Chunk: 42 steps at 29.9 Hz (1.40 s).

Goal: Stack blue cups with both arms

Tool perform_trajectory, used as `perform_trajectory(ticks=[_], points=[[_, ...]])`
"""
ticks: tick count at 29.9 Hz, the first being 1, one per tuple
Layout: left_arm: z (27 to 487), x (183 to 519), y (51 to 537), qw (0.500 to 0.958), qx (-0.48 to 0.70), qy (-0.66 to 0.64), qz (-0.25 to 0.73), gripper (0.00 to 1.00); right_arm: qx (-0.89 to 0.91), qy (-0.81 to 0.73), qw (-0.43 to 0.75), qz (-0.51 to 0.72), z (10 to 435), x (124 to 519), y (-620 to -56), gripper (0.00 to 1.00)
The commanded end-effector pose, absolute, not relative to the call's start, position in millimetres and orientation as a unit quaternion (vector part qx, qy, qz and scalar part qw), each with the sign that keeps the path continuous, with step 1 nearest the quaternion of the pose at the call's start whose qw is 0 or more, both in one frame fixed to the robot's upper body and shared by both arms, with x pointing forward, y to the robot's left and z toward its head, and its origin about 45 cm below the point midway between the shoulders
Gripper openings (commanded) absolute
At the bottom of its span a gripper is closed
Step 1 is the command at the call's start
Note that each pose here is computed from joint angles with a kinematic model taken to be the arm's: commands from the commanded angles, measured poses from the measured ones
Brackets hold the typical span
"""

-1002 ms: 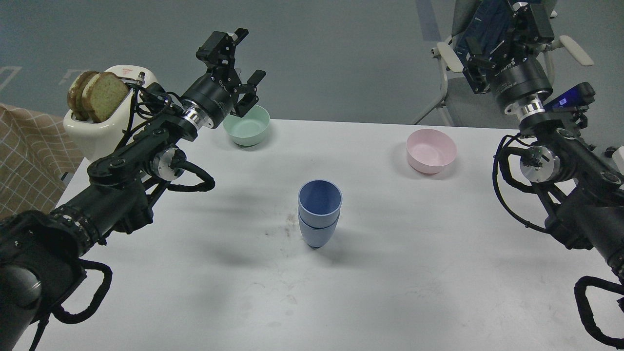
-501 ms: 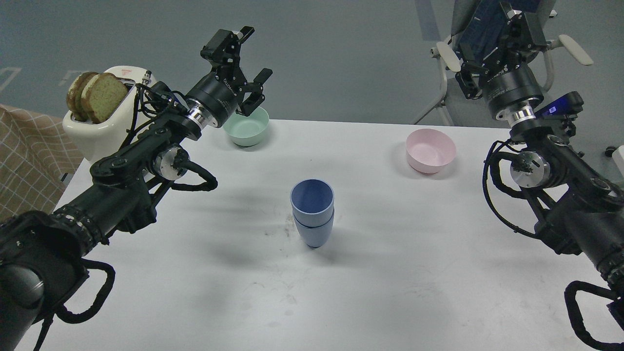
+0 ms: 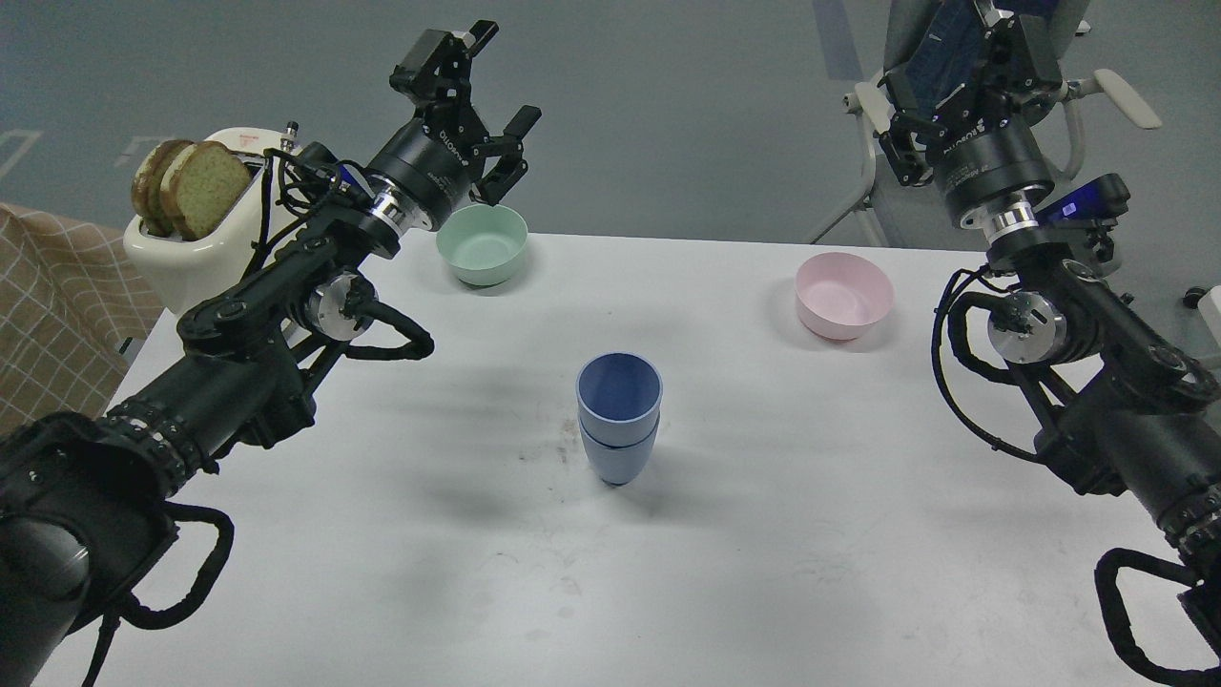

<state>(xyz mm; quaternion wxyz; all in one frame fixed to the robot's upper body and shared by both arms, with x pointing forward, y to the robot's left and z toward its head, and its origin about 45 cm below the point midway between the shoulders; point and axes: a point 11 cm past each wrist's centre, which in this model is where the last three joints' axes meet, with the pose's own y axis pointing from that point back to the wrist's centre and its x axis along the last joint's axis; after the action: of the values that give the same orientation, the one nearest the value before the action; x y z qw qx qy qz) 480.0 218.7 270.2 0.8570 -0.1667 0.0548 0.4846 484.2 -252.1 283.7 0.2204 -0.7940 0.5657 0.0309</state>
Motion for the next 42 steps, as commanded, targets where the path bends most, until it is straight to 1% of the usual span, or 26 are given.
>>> perform_trajectory(ticks=[1,9,18,35,42], points=[[271,480,219,0.857,-0.168,0.055,0.484,0.98,-0.794,0.566,0.221,0.036,279,482,-251,1.0],[259,476,221,0.854,-0.162,0.064,0.49,0.98,-0.792,0.562,0.227,0.066,255,468,-242,1.0],[257,475,213,0.856,-0.164,0.07,0.486,0.98,-0.79,0.562,0.234,0.07,253,464,-243,1.0],[250,472,213,0.855,-0.162,0.077,0.487,0.98,-0.79,0.562,0.235,0.067,257,466,-243,1.0],[249,471,204,0.857,-0.167,0.082,0.481,0.98,-0.791,0.561,0.235,0.067,257,466,-240,1.0]])
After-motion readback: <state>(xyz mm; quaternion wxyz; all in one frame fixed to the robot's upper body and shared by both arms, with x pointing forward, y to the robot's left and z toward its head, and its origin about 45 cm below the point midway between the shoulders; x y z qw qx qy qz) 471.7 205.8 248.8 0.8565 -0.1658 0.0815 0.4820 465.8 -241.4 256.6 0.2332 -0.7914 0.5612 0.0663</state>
